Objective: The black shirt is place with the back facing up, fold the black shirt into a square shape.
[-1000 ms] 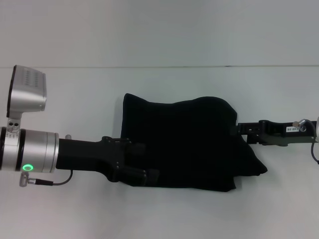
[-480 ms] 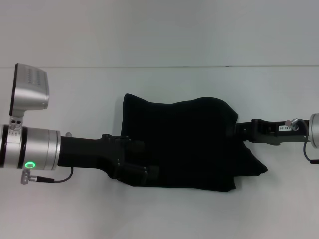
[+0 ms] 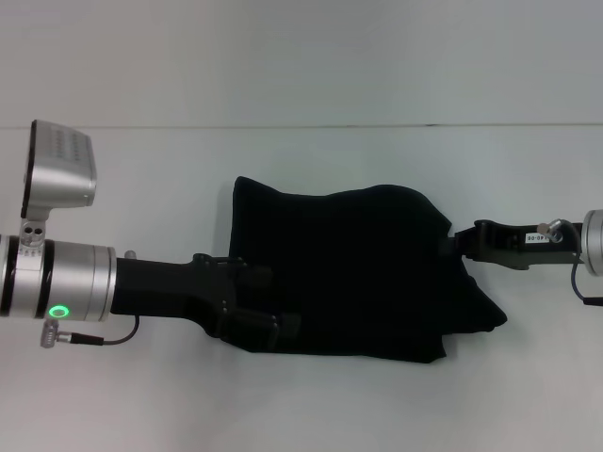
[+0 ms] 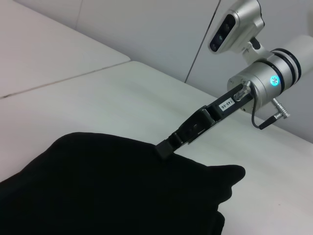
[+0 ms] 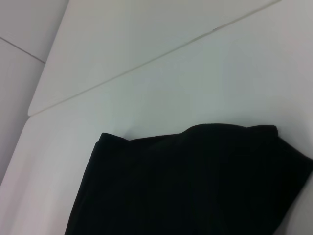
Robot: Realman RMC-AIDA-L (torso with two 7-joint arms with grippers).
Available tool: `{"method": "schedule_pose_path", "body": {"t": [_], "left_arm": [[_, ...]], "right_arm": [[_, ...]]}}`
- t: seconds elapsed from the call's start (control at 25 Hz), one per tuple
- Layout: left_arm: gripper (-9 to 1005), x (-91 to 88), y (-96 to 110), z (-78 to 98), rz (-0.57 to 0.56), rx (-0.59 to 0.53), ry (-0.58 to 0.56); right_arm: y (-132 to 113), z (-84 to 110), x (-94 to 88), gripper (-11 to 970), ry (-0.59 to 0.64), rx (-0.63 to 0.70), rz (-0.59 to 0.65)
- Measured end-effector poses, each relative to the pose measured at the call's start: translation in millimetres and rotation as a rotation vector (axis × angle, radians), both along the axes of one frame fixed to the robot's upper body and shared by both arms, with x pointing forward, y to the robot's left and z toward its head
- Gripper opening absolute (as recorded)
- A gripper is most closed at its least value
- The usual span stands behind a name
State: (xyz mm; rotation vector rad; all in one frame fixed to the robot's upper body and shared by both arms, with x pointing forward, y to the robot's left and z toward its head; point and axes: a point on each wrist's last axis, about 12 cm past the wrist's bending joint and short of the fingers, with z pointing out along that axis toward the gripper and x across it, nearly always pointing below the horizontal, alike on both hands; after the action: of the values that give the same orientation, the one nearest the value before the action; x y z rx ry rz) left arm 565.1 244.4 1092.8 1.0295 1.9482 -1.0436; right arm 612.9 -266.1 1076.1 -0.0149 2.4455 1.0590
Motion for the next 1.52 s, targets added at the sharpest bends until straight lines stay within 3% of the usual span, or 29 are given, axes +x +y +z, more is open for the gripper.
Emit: {"method": "schedule_pose_path", "body": {"t": [0.36,0.44,0.68,0.88,1.52], "left_arm": [[950,0.9,0,-0.4,0.007,0.005,-0.003],[950,0.9,0,-0.5,0.008,0.005,-0.003],[950,1.1,1,-0.5,0.01,0.005,-0.002],[949,1.3,1,-0.4,0.015,0.003,-0.003],[949,1.3,1,-0.7,0.015,0.004,0.0]], "right_arm": [[2,3.3,4.0,35,-0.018,-0.008,0.005],[2,4.9,5.7,20,-0.025,-0.011,0.004],[6,10.5,11.1,19,-0.046,-0.022,0.016],[7,12.0,12.5,92,-0.052,-0.026,0.02],[4,10.2,11.1,201,-0.064,-0.031,0.015]]}}
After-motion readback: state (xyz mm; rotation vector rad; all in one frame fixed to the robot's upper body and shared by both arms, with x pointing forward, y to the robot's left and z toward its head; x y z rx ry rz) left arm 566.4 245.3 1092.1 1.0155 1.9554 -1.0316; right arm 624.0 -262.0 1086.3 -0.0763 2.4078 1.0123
